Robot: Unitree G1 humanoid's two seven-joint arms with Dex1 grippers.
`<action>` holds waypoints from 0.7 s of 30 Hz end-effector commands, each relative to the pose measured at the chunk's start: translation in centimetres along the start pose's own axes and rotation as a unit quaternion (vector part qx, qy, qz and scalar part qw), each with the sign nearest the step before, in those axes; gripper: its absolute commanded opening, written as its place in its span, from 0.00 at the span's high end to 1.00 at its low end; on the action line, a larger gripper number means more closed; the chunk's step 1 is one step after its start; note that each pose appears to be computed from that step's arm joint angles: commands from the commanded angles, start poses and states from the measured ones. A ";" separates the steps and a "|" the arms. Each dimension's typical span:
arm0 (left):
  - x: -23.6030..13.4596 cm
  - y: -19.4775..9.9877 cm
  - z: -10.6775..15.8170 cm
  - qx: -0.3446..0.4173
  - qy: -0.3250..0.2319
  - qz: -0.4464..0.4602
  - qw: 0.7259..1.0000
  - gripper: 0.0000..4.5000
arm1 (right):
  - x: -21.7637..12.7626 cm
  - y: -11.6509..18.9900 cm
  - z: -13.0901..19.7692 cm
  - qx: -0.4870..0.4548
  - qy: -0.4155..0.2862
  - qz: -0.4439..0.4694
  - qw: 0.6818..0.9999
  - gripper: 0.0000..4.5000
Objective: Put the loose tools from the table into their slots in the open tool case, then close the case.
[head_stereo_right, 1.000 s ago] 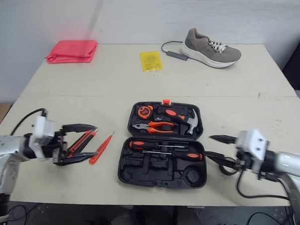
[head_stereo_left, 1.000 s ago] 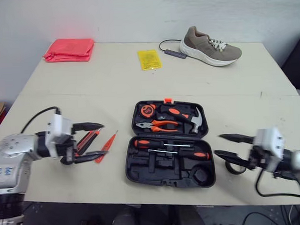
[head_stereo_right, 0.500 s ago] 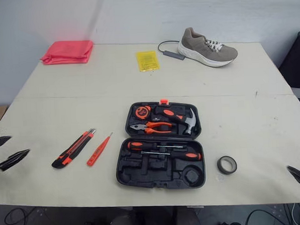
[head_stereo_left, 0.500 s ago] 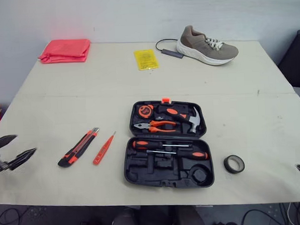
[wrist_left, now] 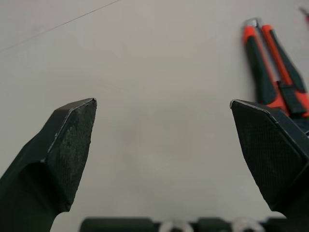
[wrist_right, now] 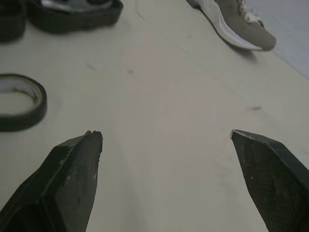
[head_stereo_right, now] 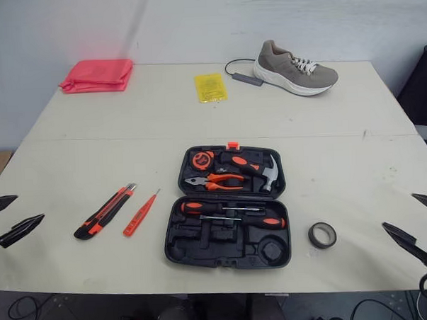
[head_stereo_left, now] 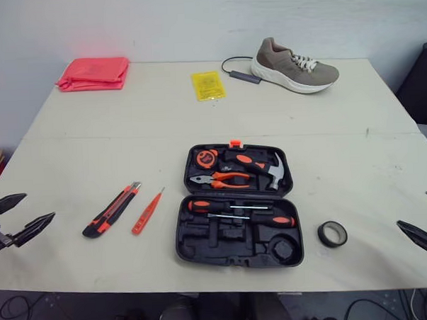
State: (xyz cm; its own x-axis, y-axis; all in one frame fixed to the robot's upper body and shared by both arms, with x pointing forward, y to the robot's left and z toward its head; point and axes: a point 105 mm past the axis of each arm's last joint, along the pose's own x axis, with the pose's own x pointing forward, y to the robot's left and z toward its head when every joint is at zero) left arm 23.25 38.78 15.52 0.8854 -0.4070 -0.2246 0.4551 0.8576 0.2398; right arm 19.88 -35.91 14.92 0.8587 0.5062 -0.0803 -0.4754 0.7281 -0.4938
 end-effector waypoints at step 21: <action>6.6 -16.4 2.0 -0.081 0.035 -0.070 0.994 0.00 | 9.6 10.1 11.3 0.015 -0.257 0.200 0.945 0.01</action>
State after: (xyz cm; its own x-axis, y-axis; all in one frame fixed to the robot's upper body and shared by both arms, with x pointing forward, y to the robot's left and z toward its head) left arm 22.05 22.60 11.52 0.8054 -0.5007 -0.3173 0.5309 0.8473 0.0107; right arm 21.57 -18.97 18.24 0.4361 0.8858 0.1585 -0.7575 0.4564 -0.4668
